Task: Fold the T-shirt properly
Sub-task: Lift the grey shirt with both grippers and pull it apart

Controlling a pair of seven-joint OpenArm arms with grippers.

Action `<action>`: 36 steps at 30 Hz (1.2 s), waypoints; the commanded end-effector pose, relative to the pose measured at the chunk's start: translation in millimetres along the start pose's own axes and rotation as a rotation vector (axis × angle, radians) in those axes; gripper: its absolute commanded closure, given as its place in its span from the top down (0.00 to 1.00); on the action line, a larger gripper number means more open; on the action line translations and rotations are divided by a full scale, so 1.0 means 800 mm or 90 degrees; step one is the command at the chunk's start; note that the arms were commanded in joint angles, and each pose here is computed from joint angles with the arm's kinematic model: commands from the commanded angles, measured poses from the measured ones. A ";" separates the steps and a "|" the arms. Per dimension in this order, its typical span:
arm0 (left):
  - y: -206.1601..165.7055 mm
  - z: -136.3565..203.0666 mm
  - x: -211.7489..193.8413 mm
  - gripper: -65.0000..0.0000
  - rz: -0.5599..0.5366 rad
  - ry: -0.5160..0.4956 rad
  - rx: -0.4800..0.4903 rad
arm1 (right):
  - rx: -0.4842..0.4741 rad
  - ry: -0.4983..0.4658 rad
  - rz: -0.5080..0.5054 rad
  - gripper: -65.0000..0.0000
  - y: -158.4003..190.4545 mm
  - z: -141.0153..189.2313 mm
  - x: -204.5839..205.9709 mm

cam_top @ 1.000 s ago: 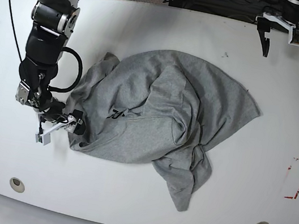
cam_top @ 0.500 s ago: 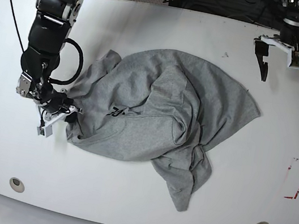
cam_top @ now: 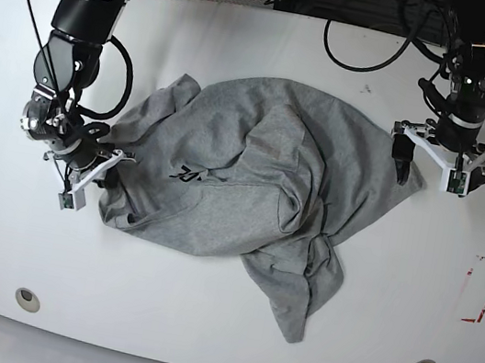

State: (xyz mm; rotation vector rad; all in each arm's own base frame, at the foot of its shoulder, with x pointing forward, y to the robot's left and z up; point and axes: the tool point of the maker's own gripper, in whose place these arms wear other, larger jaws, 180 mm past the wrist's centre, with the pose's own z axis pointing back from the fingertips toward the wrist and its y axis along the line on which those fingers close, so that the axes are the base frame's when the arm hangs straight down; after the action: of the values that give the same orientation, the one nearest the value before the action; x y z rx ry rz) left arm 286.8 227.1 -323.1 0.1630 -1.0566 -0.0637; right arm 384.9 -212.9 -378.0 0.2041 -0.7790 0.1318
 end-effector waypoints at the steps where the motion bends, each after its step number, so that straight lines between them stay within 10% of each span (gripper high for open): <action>1: 0.008 -0.012 0.007 1.00 0.003 -0.001 0.011 | 0.000 -0.049 0.018 0.00 0.005 0.012 0.033; 26: -0.035 -0.087 -0.073 1.00 0.000 0.137 -0.129 | 0.002 -0.055 0.001 0.00 0.020 0.025 0.005; 36: -0.041 -0.089 -0.096 0.00 0.004 0.168 -0.145 | 0.002 -0.057 0.003 0.00 0.020 0.027 0.006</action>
State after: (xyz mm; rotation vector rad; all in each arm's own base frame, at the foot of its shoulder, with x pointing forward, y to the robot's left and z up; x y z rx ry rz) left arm 321.0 207.0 -416.6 -0.0570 -0.8432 -0.1466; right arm 357.1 -198.0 -379.4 0.2217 -0.7961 0.1172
